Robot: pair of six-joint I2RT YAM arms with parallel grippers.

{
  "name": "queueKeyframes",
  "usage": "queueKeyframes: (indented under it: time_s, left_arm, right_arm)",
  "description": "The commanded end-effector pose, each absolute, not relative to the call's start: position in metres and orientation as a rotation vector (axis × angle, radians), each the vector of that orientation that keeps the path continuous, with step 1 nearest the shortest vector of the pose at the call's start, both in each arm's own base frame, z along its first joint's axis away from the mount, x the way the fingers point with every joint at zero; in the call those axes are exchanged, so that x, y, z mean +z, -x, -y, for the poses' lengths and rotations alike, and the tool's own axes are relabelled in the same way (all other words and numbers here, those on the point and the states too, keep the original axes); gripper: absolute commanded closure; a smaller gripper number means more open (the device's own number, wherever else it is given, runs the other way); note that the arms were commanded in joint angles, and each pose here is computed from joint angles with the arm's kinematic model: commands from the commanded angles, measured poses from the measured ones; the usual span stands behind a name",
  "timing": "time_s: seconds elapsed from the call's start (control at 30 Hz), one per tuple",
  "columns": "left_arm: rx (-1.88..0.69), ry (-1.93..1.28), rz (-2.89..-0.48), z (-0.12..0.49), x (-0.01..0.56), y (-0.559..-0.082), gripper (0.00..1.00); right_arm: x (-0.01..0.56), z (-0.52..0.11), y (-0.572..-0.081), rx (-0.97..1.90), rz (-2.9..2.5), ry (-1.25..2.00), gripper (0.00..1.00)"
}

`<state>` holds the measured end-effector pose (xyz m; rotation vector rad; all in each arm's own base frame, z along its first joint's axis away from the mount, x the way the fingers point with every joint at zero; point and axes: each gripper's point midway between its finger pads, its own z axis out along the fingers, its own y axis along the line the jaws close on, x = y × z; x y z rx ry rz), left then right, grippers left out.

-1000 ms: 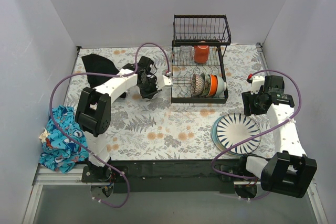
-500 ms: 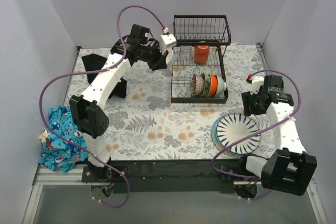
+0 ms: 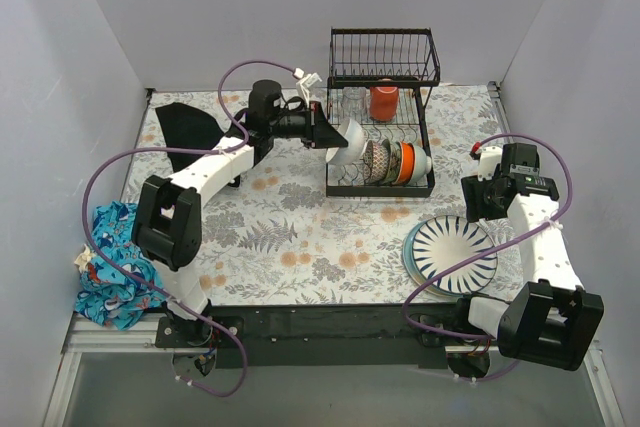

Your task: Load the mixed dishes into the dish rack

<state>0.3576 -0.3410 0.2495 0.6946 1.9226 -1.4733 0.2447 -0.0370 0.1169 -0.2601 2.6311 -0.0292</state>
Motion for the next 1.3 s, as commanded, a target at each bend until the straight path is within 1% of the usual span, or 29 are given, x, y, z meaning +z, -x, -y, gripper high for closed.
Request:
queueKeyframes:
  time_s: [0.0,0.23,0.37,0.57,0.73,0.93,1.17,1.27]
  left_arm:
    - [-1.684,-0.587,-1.708,0.343,0.316,-0.358,1.00]
    - [-1.820,-0.337,-1.764,0.347,0.290,-0.383,1.00]
    - [-1.857,-0.216,-1.818,0.350,0.268,-0.395,1.00]
    - [-1.904,-0.087,-1.838,0.355,0.250,-0.411,1.00]
    - [-1.921,0.086,-1.885,0.355,0.224,-0.425,1.00]
    - [-1.956,0.275,-1.953,0.354,0.191,-0.425,1.00]
    - [-1.973,0.357,-1.991,0.355,0.168,-0.428,1.00]
    - [-1.992,0.325,-1.969,0.361,0.174,-0.432,1.00]
  right_arm:
    - [0.123,0.041,-0.241,-0.057,-2.621,0.235,0.35]
    - [0.121,0.043,-0.238,-0.077,-2.639,0.245,0.35]
    - [0.119,0.048,-0.236,-0.109,-2.663,0.243,0.35]
    - [0.118,0.055,-0.237,-0.146,-2.701,0.267,0.36]
    - [0.118,0.060,-0.240,-0.176,-2.732,0.284,0.36]
    - [0.122,0.068,-0.246,-0.219,-2.754,0.307,0.36]
    - [0.125,0.074,-0.256,-0.243,-2.766,0.330,0.36]
    - [0.125,0.075,-0.258,-0.250,-2.773,0.336,0.36]
